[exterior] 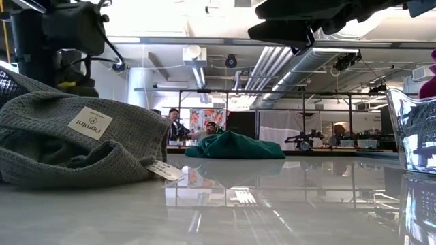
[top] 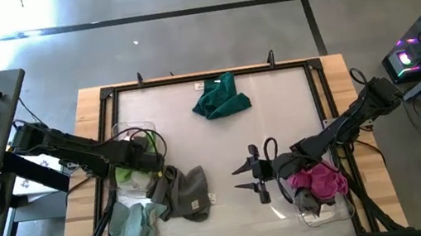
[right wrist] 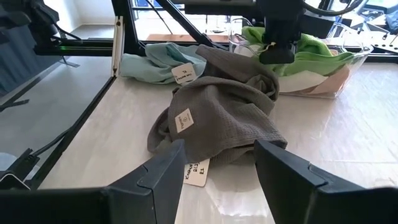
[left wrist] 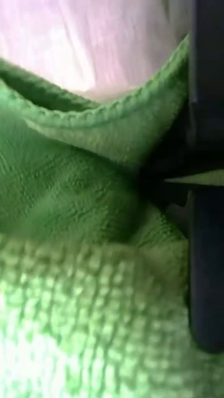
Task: Sort towels by color in basket
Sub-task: Put the green towel into the left transparent bin
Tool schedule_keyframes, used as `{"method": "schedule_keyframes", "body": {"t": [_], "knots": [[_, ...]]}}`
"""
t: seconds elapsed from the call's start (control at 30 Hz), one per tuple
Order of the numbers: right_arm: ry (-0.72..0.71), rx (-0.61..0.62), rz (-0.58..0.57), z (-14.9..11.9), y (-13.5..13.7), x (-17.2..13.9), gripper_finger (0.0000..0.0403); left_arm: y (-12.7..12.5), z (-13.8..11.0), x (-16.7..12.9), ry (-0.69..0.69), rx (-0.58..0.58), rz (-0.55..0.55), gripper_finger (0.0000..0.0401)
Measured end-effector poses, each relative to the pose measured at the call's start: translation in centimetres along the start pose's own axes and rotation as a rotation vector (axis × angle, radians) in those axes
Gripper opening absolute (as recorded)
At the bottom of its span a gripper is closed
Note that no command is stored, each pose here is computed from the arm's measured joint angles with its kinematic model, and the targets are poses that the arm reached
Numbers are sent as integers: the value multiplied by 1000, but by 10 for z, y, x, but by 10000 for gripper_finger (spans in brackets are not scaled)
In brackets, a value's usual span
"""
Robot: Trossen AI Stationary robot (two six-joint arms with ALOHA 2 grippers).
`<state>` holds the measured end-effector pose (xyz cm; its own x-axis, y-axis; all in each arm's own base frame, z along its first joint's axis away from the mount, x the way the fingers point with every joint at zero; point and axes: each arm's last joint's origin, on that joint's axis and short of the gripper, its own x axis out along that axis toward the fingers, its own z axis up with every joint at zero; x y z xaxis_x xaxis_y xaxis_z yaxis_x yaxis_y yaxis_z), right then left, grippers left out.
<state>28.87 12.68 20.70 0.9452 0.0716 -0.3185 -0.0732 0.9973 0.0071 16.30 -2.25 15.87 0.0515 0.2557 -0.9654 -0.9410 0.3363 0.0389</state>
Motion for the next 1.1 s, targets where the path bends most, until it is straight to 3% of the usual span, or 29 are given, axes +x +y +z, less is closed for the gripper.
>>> {"method": "schedule_keyframes", "body": {"t": [0.17,0.33,0.5,0.63,0.77,0.93,1.1], "knots": [[-1,0,0,0,0,0,190,-7,4,-13,9,44,-37,69],[-1,0,-1,0,0,0,190,-17,14,-45,14,88,-55,132],[-1,0,-1,0,0,0,190,-23,28,-89,-17,114,-77,152],[-1,0,-1,0,0,0,190,-18,36,-122,-16,122,-63,140],[-1,0,-1,0,0,0,190,-3,38,-134,3,93,66,108],[-2,0,-1,0,0,0,190,-3,32,-111,-17,82,150,50],[-4,1,-1,0,0,0,190,-4,23,-72,30,101,320,4]]}}
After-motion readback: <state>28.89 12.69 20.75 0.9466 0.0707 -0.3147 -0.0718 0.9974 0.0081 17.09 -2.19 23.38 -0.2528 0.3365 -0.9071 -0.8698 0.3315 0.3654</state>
